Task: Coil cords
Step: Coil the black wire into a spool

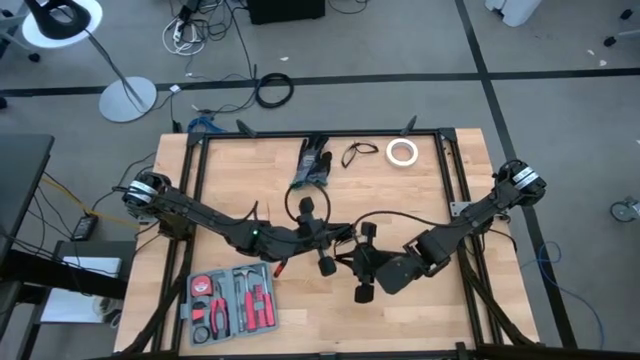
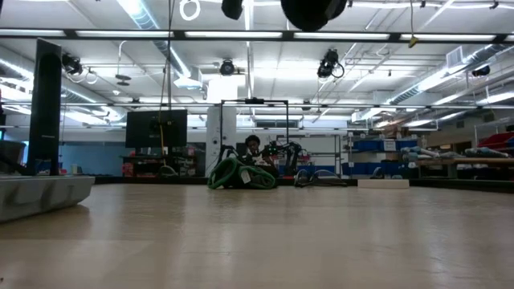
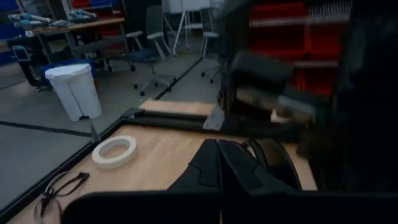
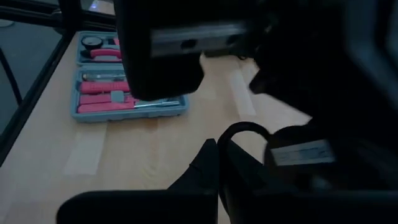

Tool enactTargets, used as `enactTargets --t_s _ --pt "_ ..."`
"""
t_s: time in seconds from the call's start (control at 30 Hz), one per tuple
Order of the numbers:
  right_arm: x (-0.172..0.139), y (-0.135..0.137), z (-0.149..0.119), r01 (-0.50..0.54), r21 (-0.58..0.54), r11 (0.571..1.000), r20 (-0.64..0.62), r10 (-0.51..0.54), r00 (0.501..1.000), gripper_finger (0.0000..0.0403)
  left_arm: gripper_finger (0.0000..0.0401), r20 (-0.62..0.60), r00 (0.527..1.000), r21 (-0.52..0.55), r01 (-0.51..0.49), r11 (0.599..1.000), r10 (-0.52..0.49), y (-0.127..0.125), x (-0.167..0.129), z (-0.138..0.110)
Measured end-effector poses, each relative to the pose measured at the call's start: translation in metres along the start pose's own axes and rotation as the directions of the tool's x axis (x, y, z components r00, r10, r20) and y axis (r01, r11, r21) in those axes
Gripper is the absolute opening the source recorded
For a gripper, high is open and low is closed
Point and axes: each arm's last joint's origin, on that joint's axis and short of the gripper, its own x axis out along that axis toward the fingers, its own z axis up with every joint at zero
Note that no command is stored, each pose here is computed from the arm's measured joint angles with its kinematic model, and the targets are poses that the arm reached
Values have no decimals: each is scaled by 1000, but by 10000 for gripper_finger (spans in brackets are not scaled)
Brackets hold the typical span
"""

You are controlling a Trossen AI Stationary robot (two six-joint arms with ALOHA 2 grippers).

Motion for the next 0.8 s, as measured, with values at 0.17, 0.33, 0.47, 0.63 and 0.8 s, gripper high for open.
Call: enactTargets --t_s 0.17,0.33,0.47,0.63,0.8 --pt "-1 -1 0 8 -6 1000 -3 -8 1000 1 0 -78 997 41 3 999 0 0 0 -9" --pt "-8 -7 5 35 0 999 21 -35 999 1 0 -112 993 46 29 999 -23 -1 -1 -13" --pt "-15 -13 9 49 4 999 33 -49 998 1 0 -124 992 44 35 998 -29 -2 -3 -14" --pt "-23 -19 6 56 8 998 -8 -56 998 2 0 -130 991 50 47 998 -40 -6 -6 -15" --pt "-31 -19 1 80 0 997 -40 -79 996 2 0 -157 987 48 54 997 -46 -7 -8 -17"
